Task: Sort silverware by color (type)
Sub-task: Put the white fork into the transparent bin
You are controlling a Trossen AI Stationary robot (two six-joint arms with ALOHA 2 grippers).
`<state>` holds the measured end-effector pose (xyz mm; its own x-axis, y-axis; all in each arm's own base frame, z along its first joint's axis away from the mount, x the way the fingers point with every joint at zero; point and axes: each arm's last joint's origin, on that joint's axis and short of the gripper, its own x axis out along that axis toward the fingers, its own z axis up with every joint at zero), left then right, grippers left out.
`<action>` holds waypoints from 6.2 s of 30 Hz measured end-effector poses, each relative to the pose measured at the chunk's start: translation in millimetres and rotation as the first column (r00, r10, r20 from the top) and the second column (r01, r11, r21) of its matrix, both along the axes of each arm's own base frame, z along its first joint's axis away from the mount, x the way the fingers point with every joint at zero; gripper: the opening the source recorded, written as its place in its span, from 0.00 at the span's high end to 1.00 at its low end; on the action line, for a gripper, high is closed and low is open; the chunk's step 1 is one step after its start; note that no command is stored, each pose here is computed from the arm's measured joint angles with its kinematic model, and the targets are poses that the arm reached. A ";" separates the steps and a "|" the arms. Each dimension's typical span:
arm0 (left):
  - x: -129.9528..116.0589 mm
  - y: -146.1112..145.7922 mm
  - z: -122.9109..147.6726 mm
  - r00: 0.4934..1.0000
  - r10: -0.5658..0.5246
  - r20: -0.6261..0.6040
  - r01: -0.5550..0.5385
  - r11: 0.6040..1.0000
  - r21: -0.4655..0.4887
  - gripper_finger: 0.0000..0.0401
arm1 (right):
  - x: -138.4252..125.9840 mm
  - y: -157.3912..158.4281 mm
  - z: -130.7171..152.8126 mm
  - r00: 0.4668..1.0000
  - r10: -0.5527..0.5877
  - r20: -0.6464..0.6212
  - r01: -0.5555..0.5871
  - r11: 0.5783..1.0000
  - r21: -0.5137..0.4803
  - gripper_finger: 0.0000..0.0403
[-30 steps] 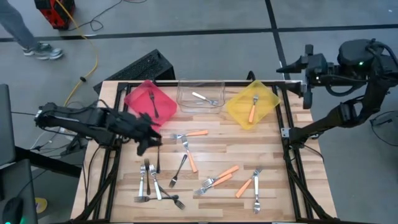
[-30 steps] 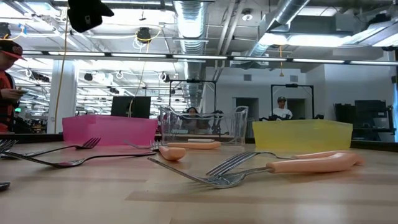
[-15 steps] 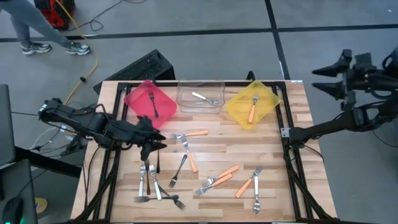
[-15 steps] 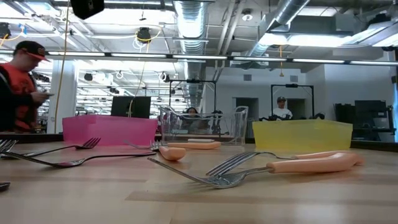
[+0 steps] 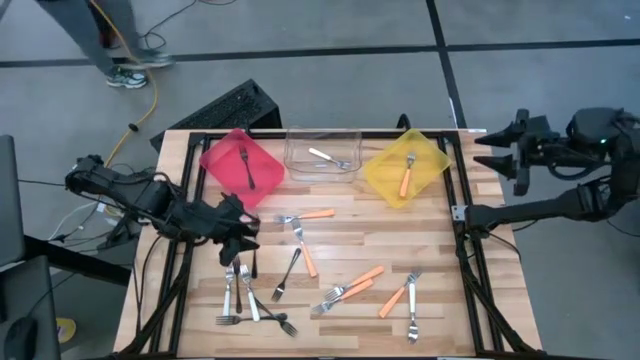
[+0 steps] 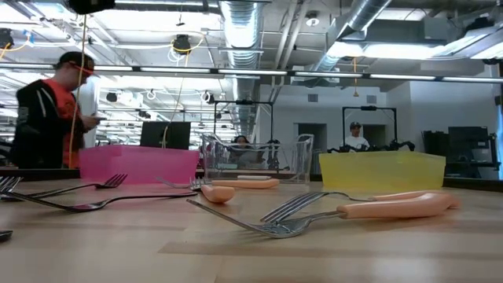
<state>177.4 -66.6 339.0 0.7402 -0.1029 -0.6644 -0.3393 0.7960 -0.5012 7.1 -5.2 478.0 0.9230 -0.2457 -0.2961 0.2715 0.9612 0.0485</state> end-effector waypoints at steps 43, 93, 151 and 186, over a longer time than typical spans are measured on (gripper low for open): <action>-25.9 -32.4 -143.8 0.843 -0.051 -0.535 0.068 0.998 0.013 0.52 | -8.2 0.6 -24.3 0.983 -0.042 0.179 0.024 0.994 0.103 0.41; -36.3 -17.0 -186.5 0.857 0.055 -0.513 -0.039 0.998 0.043 0.44 | -8.0 0.1 -21.1 0.974 -0.067 0.215 0.042 0.992 0.120 0.41; -38.1 -19.3 -186.7 0.821 0.039 -0.570 -0.086 0.995 -0.055 0.44 | -8.8 -1.6 -24.4 0.977 -0.118 0.177 0.102 0.990 0.095 0.41; -40.6 1.7 -173.9 0.937 0.021 -0.350 -0.102 0.971 -0.214 0.44 | -8.8 -2.1 -22.6 0.973 -0.128 0.191 0.116 0.990 0.075 0.41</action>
<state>136.8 -64.8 165.1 0.4811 -0.2412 -0.8429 -0.5670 0.6476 -0.5090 -1.7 -7.3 455.4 0.9286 -0.3469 -0.1317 0.3660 0.9147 0.1712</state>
